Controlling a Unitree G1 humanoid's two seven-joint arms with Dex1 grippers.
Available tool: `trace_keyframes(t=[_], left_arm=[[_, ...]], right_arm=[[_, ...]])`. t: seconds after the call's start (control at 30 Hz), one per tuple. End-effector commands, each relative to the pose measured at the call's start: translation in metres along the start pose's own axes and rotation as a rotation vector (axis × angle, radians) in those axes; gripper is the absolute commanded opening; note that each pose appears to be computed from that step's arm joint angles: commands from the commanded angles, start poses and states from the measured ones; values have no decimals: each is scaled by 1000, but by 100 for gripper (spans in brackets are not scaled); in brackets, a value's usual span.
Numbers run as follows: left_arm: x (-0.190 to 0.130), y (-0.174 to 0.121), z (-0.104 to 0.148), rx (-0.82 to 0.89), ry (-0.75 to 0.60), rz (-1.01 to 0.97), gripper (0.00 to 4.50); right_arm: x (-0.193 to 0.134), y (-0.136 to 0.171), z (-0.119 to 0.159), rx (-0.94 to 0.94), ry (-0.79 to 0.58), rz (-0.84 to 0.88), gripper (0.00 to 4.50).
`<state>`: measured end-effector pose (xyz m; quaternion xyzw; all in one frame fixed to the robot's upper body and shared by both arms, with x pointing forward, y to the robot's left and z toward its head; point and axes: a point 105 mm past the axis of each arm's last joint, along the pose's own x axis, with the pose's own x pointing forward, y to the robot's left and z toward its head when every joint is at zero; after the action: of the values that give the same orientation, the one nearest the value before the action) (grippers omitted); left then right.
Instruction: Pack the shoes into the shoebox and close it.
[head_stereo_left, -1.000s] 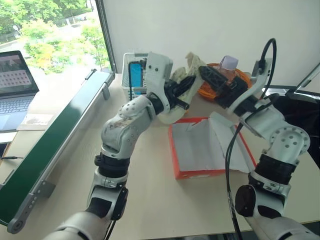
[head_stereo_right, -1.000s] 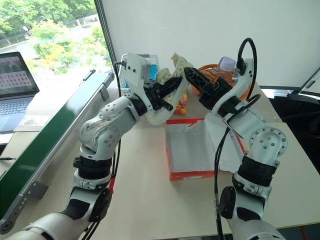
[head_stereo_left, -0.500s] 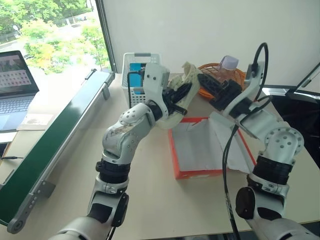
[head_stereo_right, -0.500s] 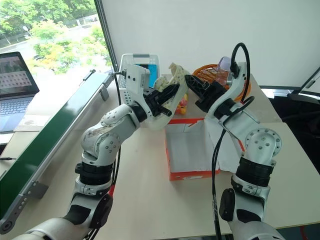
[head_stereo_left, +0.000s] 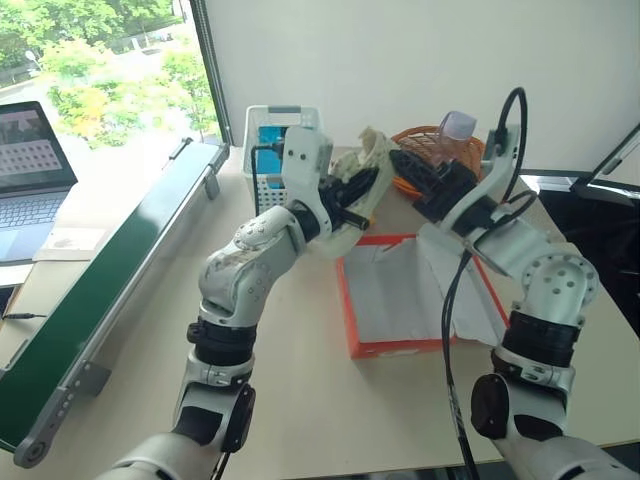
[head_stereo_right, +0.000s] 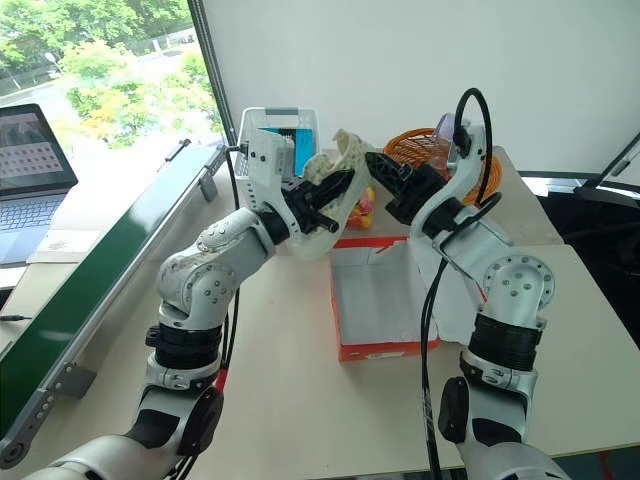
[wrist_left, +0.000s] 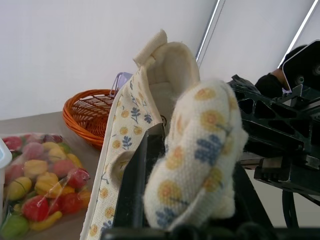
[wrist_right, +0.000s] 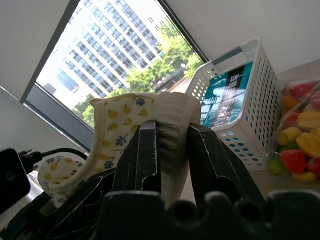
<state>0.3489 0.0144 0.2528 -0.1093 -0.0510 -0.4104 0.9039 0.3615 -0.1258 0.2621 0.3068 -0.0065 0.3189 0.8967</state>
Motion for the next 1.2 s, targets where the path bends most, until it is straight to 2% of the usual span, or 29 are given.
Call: trace_keyframes(t=[0.03, 0.1, 0.2, 0.37, 0.57, 0.77, 0.87, 1.0, 1.2], left_arm=[[-8, -14, 17, 29, -41, -85, 219], [-21, -7, 21, 37, -20, -98, 255], [-55, 13, 25, 55, 35, -100, 255], [-84, 34, 13, 139, 156, -67, 255], [-84, 39, 6, 176, 174, -56, 255], [-82, 35, 1, 199, 158, -46, 255], [-83, 34, 1, 205, 151, -37, 255], [-83, 32, 0, 169, 142, -31, 255], [-83, 25, -3, 164, 143, -40, 255]], right_arm=[[-4, 2, 30, -61, -109, -19, 43], [-5, 1, 44, -126, -116, -54, 43], [-4, 9, 70, -215, -117, -80, 43], [-3, 14, 78, -379, 22, -140, 43], [-10, 16, 57, -445, 307, -100, 43], [-25, 0, 12, -454, 624, -78, 43], [-29, -8, 3, -457, 694, -89, 43], [-27, -24, -9, -431, 730, -120, 43], [-28, -54, -27, -490, 790, -194, 43]])
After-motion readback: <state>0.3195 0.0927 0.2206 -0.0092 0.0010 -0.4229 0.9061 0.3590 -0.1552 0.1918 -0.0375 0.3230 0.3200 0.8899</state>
